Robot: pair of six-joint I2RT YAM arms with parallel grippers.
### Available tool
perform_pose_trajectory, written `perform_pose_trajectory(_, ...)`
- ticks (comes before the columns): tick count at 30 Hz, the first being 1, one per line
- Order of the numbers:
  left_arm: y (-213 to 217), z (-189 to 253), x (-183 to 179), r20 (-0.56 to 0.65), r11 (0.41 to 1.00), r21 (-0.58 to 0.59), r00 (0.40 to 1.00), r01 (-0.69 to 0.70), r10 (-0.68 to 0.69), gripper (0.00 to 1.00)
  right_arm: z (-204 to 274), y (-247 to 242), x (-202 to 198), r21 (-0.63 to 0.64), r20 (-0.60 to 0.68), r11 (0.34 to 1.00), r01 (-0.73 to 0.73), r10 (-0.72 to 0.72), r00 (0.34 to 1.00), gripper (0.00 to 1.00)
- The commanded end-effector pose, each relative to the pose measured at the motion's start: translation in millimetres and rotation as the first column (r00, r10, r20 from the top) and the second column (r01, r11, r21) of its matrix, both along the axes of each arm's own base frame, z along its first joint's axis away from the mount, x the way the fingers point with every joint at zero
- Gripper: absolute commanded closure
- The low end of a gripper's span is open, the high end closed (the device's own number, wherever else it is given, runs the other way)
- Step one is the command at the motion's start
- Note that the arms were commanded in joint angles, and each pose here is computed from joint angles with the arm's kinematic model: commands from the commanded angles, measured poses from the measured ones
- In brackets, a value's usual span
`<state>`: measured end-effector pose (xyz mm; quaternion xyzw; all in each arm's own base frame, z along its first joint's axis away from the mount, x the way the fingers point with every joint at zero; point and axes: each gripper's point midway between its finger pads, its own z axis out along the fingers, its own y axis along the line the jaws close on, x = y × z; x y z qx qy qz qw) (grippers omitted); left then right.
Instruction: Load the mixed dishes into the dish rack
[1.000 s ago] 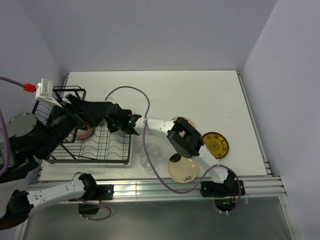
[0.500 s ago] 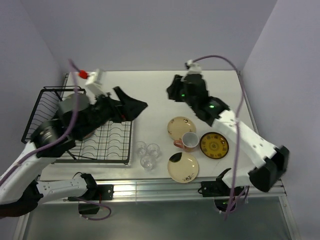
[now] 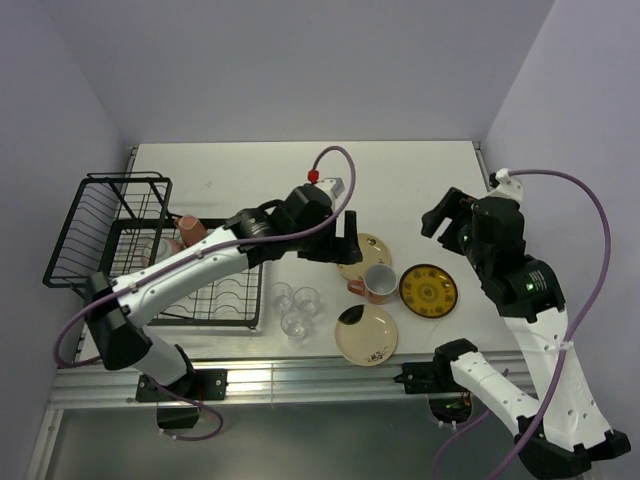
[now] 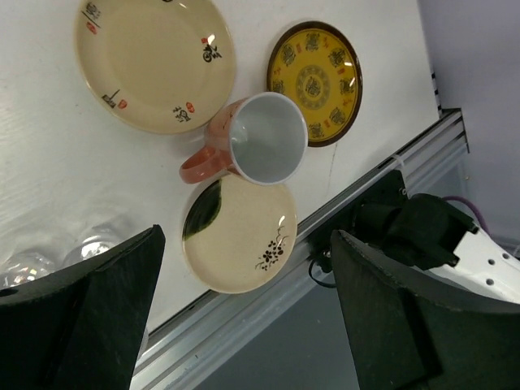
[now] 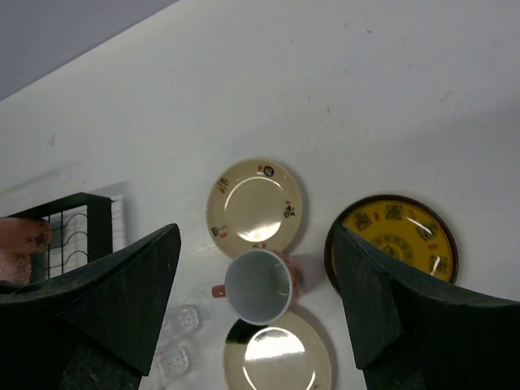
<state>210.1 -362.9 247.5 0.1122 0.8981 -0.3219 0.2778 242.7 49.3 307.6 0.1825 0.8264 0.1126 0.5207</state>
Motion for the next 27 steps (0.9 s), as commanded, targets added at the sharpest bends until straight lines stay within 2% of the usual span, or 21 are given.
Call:
perform_pose_trajectory(1,-30,9,2,0.046,0.995,-0.036,0.994,0.098,-0.096,0.11,-14,-7,-25,0.028,-0.070,1.000,0.007,-0.005,0.998,0.17)
perform_pose_trajectory(5,-48,-20,4,0.015,0.992,-0.001,0.991,0.130,-0.130,0.12,-14,-1,-41,0.092,-0.065,0.996,-0.016,0.022,0.998,0.17)
perform_pose_trajectory(11,-75,-54,14,0.009,0.984,0.064,0.986,0.168,-0.169,0.12,-9,-7,-52,0.074,-0.056,0.997,-0.014,0.018,0.998,0.17)
perform_pose_trajectory(21,-82,-105,32,-0.010,0.965,0.206,0.986,0.163,-0.164,0.13,-3,-21,-67,0.038,-0.031,0.999,0.017,-0.015,0.999,0.17)
perform_pose_trajectory(27,-83,-131,31,-0.037,0.958,0.223,0.983,0.183,-0.179,0.19,-1,-22,-71,0.039,-0.031,0.999,0.022,-0.021,0.999,0.16)
